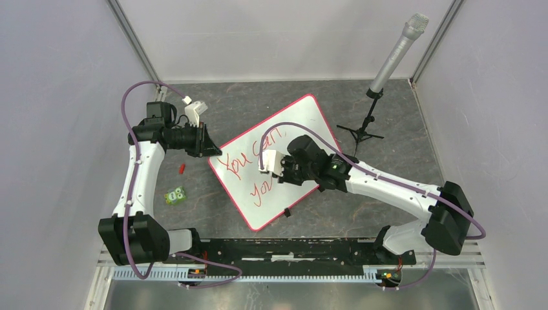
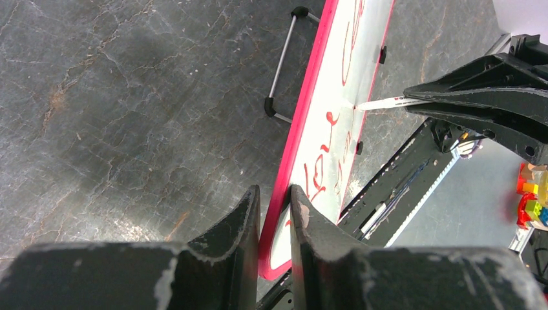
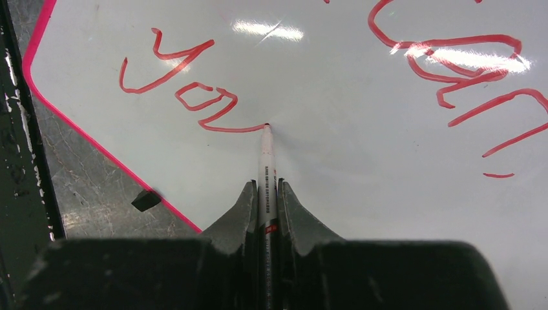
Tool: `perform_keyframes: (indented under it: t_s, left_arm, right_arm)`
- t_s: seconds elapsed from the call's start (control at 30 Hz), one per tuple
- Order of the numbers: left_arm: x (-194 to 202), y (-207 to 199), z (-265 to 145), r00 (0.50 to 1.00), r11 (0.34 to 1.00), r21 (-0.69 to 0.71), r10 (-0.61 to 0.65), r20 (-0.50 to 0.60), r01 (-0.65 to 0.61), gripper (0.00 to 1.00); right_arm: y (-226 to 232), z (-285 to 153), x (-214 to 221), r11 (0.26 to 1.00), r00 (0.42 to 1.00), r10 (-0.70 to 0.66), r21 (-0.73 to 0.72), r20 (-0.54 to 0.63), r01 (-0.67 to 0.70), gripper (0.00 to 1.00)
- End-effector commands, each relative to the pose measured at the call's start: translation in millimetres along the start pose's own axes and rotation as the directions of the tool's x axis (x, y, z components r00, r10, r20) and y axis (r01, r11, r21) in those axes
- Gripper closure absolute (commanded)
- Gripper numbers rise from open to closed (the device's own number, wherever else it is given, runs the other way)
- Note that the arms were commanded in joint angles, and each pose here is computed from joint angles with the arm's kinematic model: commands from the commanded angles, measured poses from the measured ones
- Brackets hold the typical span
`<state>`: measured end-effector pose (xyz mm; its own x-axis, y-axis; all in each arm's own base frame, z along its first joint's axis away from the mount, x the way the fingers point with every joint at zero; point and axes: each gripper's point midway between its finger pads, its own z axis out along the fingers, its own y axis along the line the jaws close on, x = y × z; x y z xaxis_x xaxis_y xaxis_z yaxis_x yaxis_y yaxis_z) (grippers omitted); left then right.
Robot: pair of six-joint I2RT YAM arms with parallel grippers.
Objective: Write a sentence on the whiteboard
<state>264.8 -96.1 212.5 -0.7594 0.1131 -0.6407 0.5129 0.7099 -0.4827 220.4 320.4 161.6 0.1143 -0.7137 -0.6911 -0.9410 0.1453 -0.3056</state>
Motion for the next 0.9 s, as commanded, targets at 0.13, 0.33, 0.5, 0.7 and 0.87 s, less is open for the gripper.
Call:
perform_keyframes:
  t_s: [0.13, 0.33, 0.5, 0.7, 0.87]
  left_arm:
    - [-7, 0, -1, 0.999, 0.999, -0.007, 0.046, 0.010, -0.046, 0.83]
    - [-6, -1, -2, 0.999, 0.999, -0.007, 0.047, 0.011, -0.047, 0.83]
    - [-5, -2, -3, 0.999, 0.999, -0.012, 0.048, 0.012, -0.048, 0.83]
    - [-5, -2, -2, 0.999, 0.999, -0.006, 0.046, 0.011, -0.046, 0.83]
    - [-5, -2, -2, 0.999, 0.999, -0.003, 0.045, 0.012, -0.045, 0.83]
  right_arm:
    - [7, 1, 5, 1.000, 1.000, 0.020, -0.023, 0.009, -0.020, 1.00]
    - [27, 4, 22, 0.997, 0.999, 0.035, -0.073, -0.015, -0.036, 1.00]
    - [33, 4, 33, 0.996, 0.999, 0.031, -0.080, -0.038, -0.034, 1.00]
    - [19, -8, 20, 0.999, 1.000, 0.002, -0.034, -0.022, -0.003, 1.00]
    - [9, -25, -10, 1.000, 0.999, 0.000, -0.025, 0.052, 0.001, 1.00]
